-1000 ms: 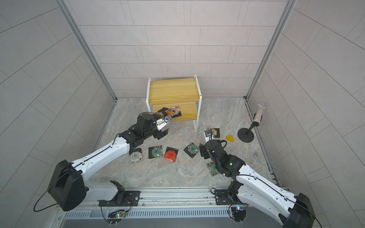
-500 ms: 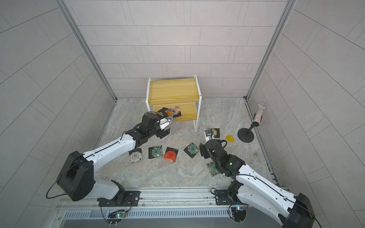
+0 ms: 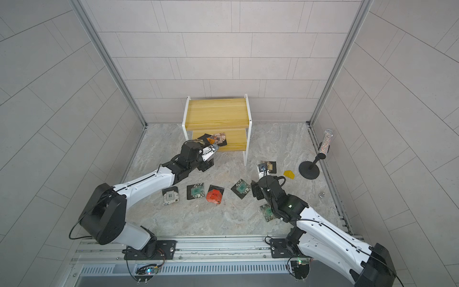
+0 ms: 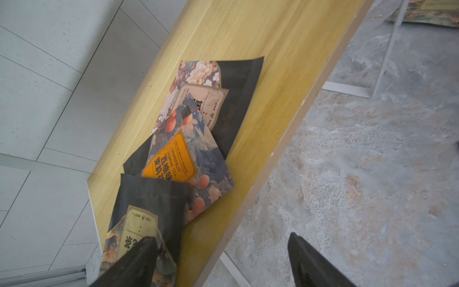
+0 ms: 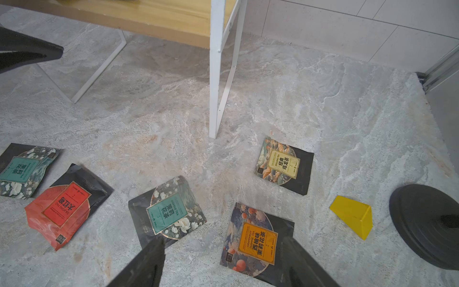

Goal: Remove the tea bags from the shelf
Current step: Pick up the tea bag from the shelf.

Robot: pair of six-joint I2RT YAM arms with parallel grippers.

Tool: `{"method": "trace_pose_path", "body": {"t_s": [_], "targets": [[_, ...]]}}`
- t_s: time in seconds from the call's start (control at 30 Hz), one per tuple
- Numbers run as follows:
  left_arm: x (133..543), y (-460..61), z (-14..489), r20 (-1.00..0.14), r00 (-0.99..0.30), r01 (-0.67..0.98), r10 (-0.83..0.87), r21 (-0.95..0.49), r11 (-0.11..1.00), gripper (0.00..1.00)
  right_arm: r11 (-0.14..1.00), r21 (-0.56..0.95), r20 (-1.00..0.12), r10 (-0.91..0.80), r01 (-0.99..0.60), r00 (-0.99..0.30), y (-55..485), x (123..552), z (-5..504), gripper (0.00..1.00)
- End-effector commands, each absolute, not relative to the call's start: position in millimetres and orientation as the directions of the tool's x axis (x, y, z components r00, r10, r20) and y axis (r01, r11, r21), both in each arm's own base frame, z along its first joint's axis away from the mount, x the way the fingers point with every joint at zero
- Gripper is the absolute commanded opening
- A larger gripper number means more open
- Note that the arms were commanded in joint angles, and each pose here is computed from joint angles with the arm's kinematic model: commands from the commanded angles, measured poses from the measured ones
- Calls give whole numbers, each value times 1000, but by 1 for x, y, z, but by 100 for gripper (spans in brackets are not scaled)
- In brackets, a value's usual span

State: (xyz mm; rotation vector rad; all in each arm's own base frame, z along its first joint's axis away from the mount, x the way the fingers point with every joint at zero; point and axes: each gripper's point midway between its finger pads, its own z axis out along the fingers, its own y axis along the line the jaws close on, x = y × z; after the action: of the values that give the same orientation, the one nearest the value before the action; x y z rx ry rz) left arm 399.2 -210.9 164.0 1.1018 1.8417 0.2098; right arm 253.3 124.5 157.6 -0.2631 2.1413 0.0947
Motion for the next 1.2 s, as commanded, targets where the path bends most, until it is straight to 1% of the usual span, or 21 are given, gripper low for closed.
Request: {"method": "trace_pose_path", "body": {"t_s": [0.0, 0.1, 0.13, 0.2, 0.4, 0.47, 0.67, 0.83, 1.03, 1.17], "targets": [[405, -210, 175, -659, -150, 577, 737, 547, 606, 84, 976, -38, -833, -150, -216, -532, 122, 254, 155, 78], [402, -211, 173, -658, -154, 591, 737, 536, 603, 75, 977, -36, -834, -147, -212, -532, 121, 255, 154, 78], [400, -212, 172, -660, -151, 596, 736, 533, 600, 70, 977, -33, -835, -143, -212, -532, 121, 255, 154, 78], [399, -211, 171, -658, -152, 598, 738, 533, 599, 64, 978, -32, -835, -140, -208, -531, 121, 255, 154, 78], [399, -211, 174, -662, -156, 595, 733, 529, 605, 55, 978, -28, -836, -135, -205, -531, 120, 257, 155, 78], [399, -211, 175, -662, -156, 595, 733, 529, 605, 49, 979, -26, -837, -132, -203, -531, 120, 257, 155, 78], [396, -210, 181, -670, -154, 598, 726, 522, 608, 42, 979, -23, -835, -129, -201, -535, 119, 258, 153, 78], [394, -208, 184, -667, -156, 595, 728, 525, 609, 28, 980, -21, -835, -126, -199, -535, 119, 259, 153, 78], [392, -206, 191, -672, -154, 583, 724, 530, 616, 27, 980, -12, -835, -119, -199, -537, 120, 260, 153, 78], [392, -205, 200, -677, -141, 572, 722, 539, 618, 23, 980, -9, -835, -118, -200, -537, 120, 260, 153, 78]]}}
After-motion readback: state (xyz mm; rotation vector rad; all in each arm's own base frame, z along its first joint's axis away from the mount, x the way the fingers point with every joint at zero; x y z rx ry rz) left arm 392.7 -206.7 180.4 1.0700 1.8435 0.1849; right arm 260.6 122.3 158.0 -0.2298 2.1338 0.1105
